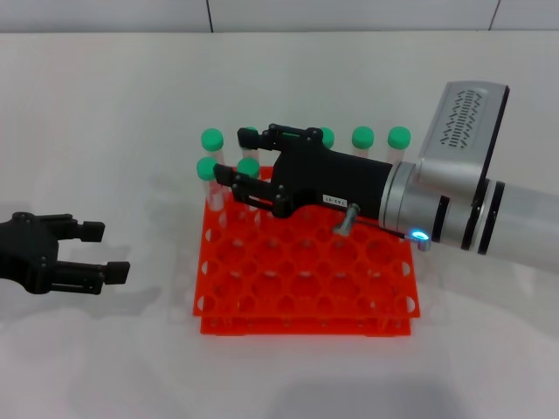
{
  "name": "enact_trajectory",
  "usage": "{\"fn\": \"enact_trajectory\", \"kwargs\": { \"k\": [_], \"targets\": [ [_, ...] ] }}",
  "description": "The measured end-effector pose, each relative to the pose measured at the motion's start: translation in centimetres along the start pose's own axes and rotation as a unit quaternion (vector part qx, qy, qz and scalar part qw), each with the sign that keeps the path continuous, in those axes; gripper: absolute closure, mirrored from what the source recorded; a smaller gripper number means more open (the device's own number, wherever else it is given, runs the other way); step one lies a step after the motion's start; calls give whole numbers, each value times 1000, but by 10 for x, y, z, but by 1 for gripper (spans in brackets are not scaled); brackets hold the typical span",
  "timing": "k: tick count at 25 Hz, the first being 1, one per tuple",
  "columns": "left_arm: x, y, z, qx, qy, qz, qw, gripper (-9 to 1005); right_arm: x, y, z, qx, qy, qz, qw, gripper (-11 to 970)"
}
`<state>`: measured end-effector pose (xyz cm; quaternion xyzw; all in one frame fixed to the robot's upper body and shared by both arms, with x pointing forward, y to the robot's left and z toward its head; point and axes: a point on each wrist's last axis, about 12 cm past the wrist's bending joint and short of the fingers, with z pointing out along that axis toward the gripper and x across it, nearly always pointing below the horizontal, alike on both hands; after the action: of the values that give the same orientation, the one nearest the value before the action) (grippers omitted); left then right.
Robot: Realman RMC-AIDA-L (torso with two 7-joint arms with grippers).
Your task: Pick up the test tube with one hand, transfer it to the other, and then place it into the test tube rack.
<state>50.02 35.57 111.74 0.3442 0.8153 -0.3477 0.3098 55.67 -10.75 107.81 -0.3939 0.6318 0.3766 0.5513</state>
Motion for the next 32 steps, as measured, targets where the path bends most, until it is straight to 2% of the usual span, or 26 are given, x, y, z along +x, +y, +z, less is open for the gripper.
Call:
{"fn": "enact_trajectory", "kwargs": {
  "k": [5, 11, 16, 19, 22, 23, 25, 32],
  "targets": [
    [1, 0, -1, -1, 0, -1, 1000, 105, -1, 3, -2, -6, -12, 1, 1000, 416],
    [0, 0, -2, 0, -6, 2, 1000, 106, -1, 3, -19, -4, -46, 12, 999, 283],
    [-2, 0, -6, -3, -27, 7, 1000, 106, -3, -5, -41, 8, -77, 13, 997, 280],
    [-5, -1, -10, -2, -48, 10, 999, 105, -5, -16, -57, 18, -73, 11, 997, 282],
    [-7, -3, -13, 1, -71, 11, 997, 105, -8, -31, -76, 15, -54, 19, 998, 285],
    [-10, -4, -14, 2, -87, 13, 996, 105, -11, -40, -93, 10, -34, 27, 999, 286],
    [-11, -4, -14, 3, -93, 14, 996, 105, -12, -44, -99, 9, -27, 30, 999, 288],
    [-17, -7, -12, 11, -130, 19, 991, 104, -24, -59, -152, -1, 41, 27, 999, 292]
  ]
}}
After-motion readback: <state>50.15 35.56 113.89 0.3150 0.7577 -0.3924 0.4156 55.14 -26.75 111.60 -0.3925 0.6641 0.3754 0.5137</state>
